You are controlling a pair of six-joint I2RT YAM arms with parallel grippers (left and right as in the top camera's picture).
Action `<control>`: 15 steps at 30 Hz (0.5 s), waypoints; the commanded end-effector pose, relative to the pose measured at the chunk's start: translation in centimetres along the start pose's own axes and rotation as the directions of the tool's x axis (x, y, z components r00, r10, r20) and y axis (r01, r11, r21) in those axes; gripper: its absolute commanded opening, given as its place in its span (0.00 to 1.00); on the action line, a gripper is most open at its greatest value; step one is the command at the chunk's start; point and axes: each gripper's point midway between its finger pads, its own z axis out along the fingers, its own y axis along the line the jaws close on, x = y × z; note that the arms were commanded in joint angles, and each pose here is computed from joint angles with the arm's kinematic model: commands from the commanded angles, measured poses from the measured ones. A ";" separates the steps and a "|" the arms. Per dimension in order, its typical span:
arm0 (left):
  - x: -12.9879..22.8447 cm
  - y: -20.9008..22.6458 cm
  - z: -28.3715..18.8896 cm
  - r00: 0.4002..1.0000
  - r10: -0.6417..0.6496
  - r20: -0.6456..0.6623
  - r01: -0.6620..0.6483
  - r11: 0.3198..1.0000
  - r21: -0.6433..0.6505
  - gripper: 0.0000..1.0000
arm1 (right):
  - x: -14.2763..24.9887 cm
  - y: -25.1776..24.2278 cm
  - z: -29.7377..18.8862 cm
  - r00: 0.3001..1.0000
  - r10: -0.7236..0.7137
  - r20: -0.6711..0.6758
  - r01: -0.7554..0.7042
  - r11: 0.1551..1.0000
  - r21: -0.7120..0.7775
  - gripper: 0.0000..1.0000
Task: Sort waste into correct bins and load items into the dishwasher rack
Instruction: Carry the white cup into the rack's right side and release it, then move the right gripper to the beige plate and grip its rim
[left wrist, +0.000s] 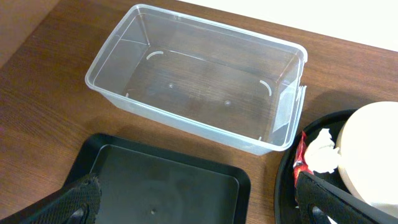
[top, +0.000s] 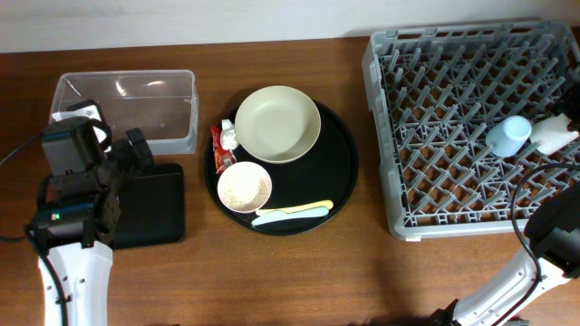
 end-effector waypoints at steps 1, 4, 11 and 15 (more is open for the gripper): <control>-0.6 -0.1 -0.4 1.000 -0.017 0.015 0.017 1.000 0.010 1.00 | 0.6 2.5 -1.2 0.997 -0.076 -0.011 0.073 0.987 -0.142 0.72; -0.6 -0.1 -0.4 1.000 -0.017 0.015 0.017 1.000 0.010 1.00 | 0.1 5.5 -6.2 0.988 -0.138 0.066 0.152 0.945 -0.289 0.73; -0.6 -0.1 -0.4 1.000 -0.017 0.015 0.017 1.000 0.010 1.00 | 2.2 11.0 -19.2 0.945 -0.197 0.261 0.298 0.847 -0.440 0.88; -0.6 -0.1 -0.4 1.000 -0.017 0.015 0.017 1.000 0.010 1.00 | 7.0 17.2 -23.1 0.900 -0.326 0.291 0.433 0.754 -0.494 0.98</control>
